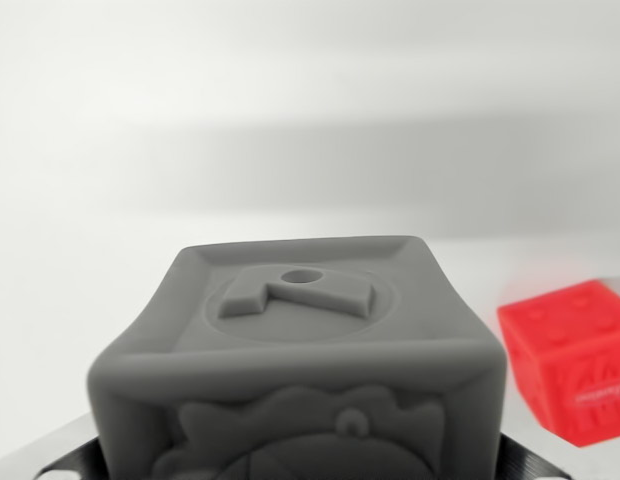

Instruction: Destack cube

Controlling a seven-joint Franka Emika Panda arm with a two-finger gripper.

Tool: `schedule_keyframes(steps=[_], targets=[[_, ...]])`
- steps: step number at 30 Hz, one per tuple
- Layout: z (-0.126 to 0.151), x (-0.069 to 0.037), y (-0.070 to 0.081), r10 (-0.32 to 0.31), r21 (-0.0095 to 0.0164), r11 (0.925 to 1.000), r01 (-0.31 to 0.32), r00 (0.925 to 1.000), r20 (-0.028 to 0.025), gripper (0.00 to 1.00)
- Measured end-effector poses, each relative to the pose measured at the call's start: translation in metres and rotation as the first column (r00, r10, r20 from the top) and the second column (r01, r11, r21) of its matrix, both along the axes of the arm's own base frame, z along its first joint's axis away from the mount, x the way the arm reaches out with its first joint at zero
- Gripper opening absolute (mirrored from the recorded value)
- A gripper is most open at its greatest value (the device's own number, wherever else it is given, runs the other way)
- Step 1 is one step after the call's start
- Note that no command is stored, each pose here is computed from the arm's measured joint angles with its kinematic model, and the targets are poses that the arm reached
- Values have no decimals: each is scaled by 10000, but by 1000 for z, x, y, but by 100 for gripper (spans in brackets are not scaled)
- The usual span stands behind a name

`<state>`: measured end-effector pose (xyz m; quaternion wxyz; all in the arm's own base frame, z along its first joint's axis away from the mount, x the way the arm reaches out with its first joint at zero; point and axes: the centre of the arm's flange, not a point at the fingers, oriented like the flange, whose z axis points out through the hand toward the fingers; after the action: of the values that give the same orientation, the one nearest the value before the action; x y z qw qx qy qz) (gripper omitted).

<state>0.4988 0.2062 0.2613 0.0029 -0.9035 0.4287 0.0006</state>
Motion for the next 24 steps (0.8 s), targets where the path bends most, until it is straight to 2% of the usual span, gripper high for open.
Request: schedule_keyframes(steps=[17,24], targets=[[-7,17,26,-695,6,9976,695,9976,-12,0],[-9,24,37,-988,16,9951,988,9951,-11,0]])
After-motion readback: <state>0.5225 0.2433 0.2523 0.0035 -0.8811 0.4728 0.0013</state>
